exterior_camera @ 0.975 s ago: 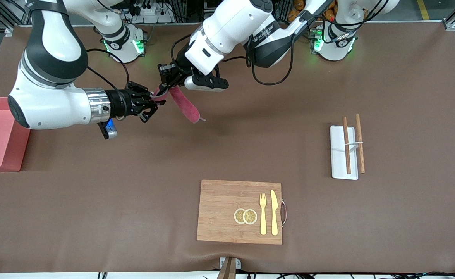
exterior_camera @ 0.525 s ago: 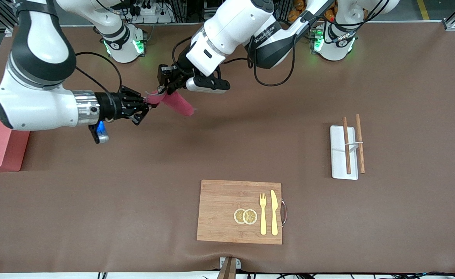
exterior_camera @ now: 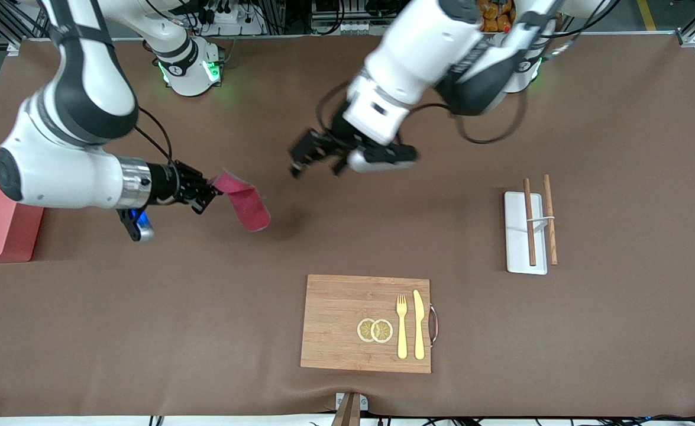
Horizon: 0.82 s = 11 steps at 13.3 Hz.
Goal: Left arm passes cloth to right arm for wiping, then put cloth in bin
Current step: 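Release the cloth from the left gripper and withdraw it, then wipe the table with the pink cloth using the right gripper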
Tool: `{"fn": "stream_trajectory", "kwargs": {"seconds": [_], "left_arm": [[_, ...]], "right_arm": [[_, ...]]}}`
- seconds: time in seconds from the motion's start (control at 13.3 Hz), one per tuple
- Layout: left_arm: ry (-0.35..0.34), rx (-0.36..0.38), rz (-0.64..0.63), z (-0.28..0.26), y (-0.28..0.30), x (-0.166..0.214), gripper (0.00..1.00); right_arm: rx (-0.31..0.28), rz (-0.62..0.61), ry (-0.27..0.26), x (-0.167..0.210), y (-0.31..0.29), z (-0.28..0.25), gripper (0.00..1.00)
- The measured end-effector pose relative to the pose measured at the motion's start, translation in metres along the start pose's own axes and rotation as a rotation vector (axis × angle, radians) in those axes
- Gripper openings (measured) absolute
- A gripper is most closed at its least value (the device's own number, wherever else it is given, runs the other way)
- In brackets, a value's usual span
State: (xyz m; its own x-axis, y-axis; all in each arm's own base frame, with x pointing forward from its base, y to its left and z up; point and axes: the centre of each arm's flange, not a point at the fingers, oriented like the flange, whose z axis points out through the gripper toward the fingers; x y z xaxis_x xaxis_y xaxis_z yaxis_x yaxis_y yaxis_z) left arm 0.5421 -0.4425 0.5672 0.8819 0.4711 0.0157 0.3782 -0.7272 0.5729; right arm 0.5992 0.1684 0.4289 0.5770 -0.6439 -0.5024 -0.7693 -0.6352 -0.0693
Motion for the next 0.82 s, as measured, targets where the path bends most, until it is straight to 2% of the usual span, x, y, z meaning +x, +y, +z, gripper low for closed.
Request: {"fn": "stream_trajectory", "kwargs": {"seconds": [0.3, 0.45, 0.6, 0.82], "left_arm": [[0.069, 0.135, 0.001, -0.057, -0.068, 0.118, 1.0], [0.062, 0.214, 0.05, -0.086, -0.115, 0.172, 1.0], [0.047, 0.271, 0.112, -0.119, -0.155, 0.209, 1.0], [-0.012, 0.356, 0.22, -0.156, -0.192, 0.227, 1.0]], "right_arm": [[-0.134, -0.08, 0.159, 0.059, 0.008, 0.036, 0.04], [-0.152, -0.15, 0.176, 0.105, 0.034, 0.042, 0.04], [-0.176, -0.241, 0.186, 0.153, 0.073, 0.025, 0.04], [-0.248, -0.417, 0.213, 0.223, 0.151, -0.022, 0.04]]}}
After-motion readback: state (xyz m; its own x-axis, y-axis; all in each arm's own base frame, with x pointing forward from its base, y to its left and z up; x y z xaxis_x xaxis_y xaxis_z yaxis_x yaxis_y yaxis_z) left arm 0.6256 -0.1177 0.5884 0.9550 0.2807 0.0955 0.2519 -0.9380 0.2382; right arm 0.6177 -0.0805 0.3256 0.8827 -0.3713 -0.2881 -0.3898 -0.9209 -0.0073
